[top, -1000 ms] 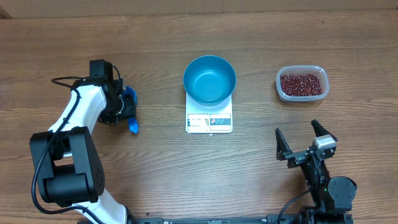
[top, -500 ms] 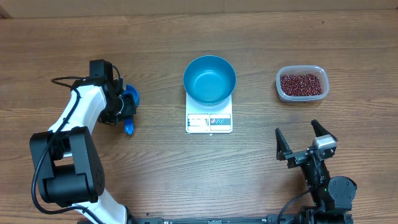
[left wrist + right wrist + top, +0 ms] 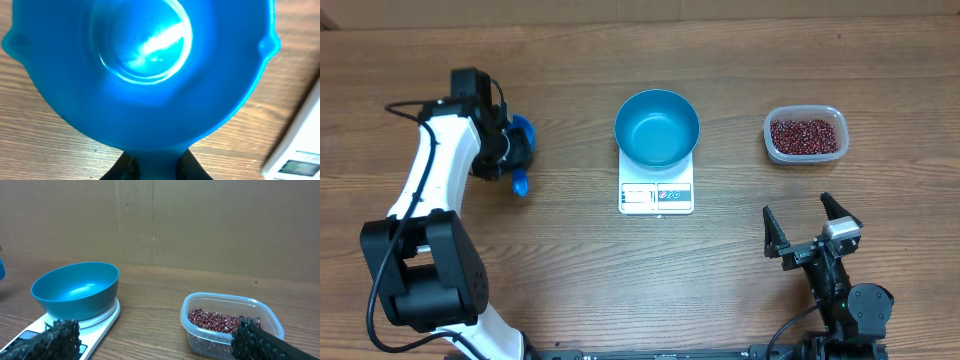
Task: Scoop item into bowl and weigh 150g on scale
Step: 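Lift the blue scoop with left gripper toward the scale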
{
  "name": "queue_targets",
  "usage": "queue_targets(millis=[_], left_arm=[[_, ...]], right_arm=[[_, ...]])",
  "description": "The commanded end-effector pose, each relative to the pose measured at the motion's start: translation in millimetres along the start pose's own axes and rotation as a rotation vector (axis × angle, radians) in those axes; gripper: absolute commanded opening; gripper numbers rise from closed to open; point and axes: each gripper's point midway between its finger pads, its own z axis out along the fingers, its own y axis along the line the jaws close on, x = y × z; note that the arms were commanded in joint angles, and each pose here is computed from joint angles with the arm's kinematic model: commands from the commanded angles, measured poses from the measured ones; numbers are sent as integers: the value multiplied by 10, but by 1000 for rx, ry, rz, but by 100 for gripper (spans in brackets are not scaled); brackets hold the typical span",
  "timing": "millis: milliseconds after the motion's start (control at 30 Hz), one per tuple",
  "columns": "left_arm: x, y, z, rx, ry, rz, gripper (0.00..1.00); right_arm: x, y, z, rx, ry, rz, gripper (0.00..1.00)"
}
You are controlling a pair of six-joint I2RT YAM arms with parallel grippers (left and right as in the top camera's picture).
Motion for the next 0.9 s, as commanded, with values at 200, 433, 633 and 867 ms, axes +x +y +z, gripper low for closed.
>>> queue_targets(millis=[200, 433, 633, 867], left_arm=[[-258, -482, -766, 211, -39, -116, 17], [-250, -565, -806, 258, -31, -119, 19], [-159, -571, -803, 261, 9, -137, 19], [-67, -657, -827, 311, 54, -139, 16]], right_arm=[[20, -3, 2, 4, -3, 2, 100], [20, -4, 2, 4, -3, 2, 100], [20, -4, 2, 4, -3, 2, 100], [10, 143, -3, -81, -7, 5, 100]])
